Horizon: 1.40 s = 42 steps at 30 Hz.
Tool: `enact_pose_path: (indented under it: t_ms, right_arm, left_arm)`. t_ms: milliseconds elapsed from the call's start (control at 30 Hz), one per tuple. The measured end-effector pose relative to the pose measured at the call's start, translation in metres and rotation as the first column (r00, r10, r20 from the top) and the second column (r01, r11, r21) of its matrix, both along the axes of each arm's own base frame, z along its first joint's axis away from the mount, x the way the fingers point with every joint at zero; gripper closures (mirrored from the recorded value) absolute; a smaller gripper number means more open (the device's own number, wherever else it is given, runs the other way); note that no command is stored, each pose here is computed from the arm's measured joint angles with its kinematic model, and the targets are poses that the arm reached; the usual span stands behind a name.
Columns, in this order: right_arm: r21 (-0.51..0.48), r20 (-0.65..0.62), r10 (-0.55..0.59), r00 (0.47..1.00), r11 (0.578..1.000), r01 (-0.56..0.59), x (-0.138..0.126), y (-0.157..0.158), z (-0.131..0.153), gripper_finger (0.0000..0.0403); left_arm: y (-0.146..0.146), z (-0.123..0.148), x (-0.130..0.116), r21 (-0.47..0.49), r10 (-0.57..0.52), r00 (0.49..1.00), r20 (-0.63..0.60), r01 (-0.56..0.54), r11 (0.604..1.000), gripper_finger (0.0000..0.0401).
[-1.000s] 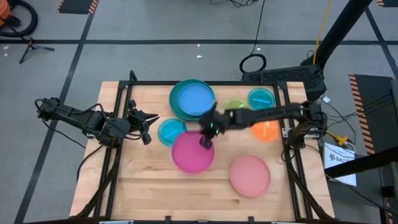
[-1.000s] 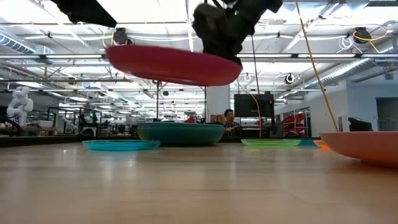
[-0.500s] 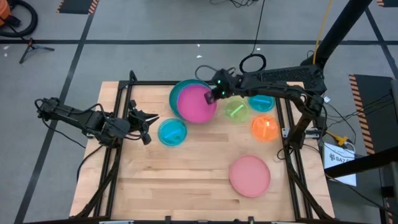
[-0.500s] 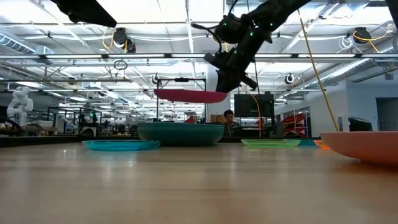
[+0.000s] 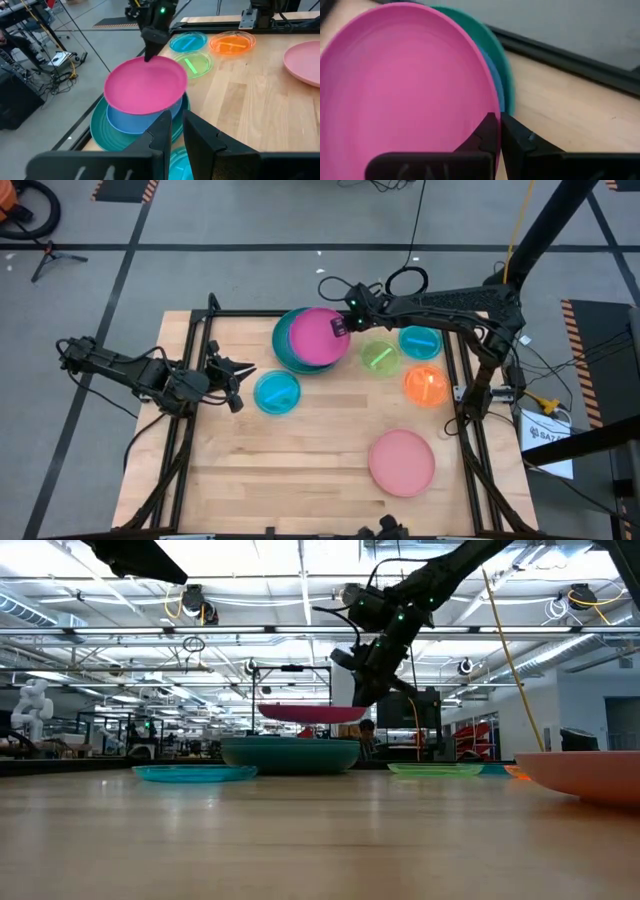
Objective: Stack plastic plates
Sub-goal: Stack the dark pink plate on top of the blue plate, then stack the light pink plate on top of the dark pink plate
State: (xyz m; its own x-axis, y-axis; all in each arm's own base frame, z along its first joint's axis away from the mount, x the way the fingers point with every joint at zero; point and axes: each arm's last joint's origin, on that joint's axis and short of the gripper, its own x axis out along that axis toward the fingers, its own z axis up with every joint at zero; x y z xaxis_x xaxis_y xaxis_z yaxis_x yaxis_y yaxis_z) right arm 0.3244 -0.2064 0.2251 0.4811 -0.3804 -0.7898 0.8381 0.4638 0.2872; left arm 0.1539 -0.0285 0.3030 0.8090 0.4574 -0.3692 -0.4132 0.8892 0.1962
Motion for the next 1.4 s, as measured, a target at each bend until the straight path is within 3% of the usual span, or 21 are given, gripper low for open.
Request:
enact_pose_path:
  t_ms: [200, 933, 1133, 1400]
  right_arm:
    - [-0.042, -0.047, -0.042, 0.998, 0.998, 0.04, -0.003, -0.002, -0.002, 0.0398]
    - [-0.023, -0.039, -0.048, 0.998, 0.999, 0.047, -0.002, 0.001, -0.002, 0.0334]
    - [-0.016, 0.001, 0.057, 0.998, 0.998, -0.057, 0.006, 0.019, 0.009, 0.0328]
    - [0.009, 0.053, 0.242, 0.969, 0.97, -0.242, 0.021, 0.076, 0.028, 0.0328]
  left_arm:
    - [0.0, 0.0, 0.0, -0.002, 0.001, 1.0, 0.001, -0.001, 1.0, 0.0345]
    - [0.0, 0.0, 0.0, -0.001, 0.001, 1.0, -0.001, -0.001, 1.0, 0.0345]
    - [0.0, -0.001, 0.0, -0.003, 0.003, 1.0, -0.005, -0.003, 1.0, 0.0345]
    - [0.0, -0.001, -0.001, -0.006, 0.005, 1.0, -0.006, -0.005, 1.0, 0.0345]
